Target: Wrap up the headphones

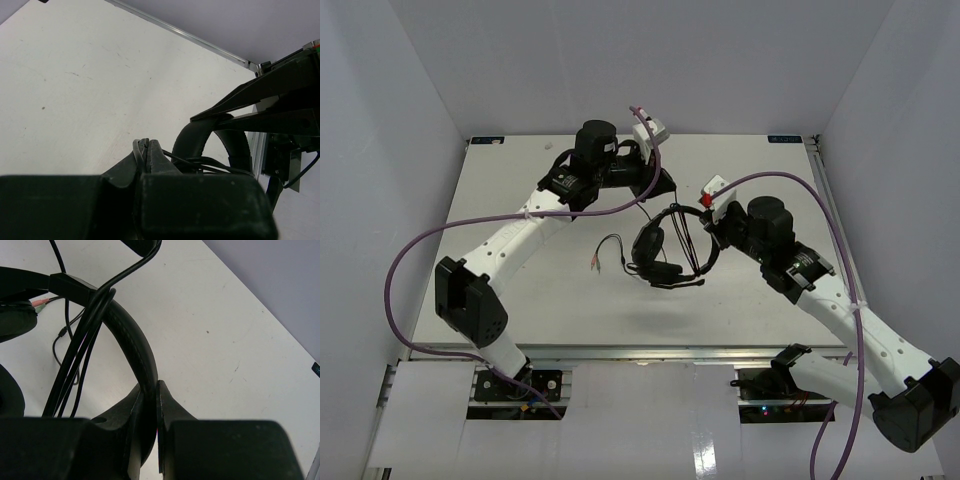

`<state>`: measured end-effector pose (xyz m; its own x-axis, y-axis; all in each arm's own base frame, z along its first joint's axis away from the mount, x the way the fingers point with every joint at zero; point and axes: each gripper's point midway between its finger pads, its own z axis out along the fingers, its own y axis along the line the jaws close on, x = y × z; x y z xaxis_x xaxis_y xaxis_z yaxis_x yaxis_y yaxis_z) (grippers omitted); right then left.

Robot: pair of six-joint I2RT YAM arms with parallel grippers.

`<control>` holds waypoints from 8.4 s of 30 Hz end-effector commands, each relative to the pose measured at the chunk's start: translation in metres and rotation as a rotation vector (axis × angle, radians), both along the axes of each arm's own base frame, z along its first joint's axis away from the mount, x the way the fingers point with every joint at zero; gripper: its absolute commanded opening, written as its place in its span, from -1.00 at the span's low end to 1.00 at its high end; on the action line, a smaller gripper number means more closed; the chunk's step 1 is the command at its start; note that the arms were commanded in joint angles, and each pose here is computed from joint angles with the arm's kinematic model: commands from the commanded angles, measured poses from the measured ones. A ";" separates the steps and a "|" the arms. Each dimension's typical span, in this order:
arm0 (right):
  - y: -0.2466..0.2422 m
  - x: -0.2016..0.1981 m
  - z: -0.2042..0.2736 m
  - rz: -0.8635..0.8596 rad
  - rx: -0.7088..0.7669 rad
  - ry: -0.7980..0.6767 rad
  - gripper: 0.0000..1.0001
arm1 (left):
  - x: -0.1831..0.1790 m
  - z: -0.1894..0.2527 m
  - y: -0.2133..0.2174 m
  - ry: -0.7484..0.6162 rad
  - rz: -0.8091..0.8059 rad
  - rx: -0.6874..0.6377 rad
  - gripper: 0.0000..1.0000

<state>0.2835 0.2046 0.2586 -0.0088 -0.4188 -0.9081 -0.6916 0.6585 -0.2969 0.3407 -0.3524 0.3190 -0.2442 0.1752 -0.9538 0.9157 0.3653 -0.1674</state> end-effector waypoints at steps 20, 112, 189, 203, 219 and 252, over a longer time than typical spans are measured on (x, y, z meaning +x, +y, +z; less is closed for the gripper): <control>0.034 -0.035 0.075 0.218 0.167 0.014 -0.85 | 0.029 -0.052 0.027 0.086 -0.021 -0.184 -0.87; -0.063 0.068 0.197 -0.300 0.467 -0.061 -0.85 | -0.178 -0.208 -0.050 0.295 -0.128 -0.350 -0.89; -0.025 0.036 0.043 -0.135 -0.019 -0.134 -0.85 | -0.064 0.055 0.009 -0.331 0.182 0.141 -0.93; 0.002 0.007 0.028 0.113 -0.073 -0.107 -0.85 | -0.041 0.059 0.031 -0.454 0.271 0.242 -0.93; 0.012 -0.020 0.036 0.244 -0.045 -0.096 -0.85 | 0.000 0.060 0.047 -0.372 0.268 0.099 -0.94; 0.031 -0.054 0.109 0.411 0.137 -0.051 -0.85 | 0.007 -0.016 0.058 -0.157 0.165 -0.122 -0.44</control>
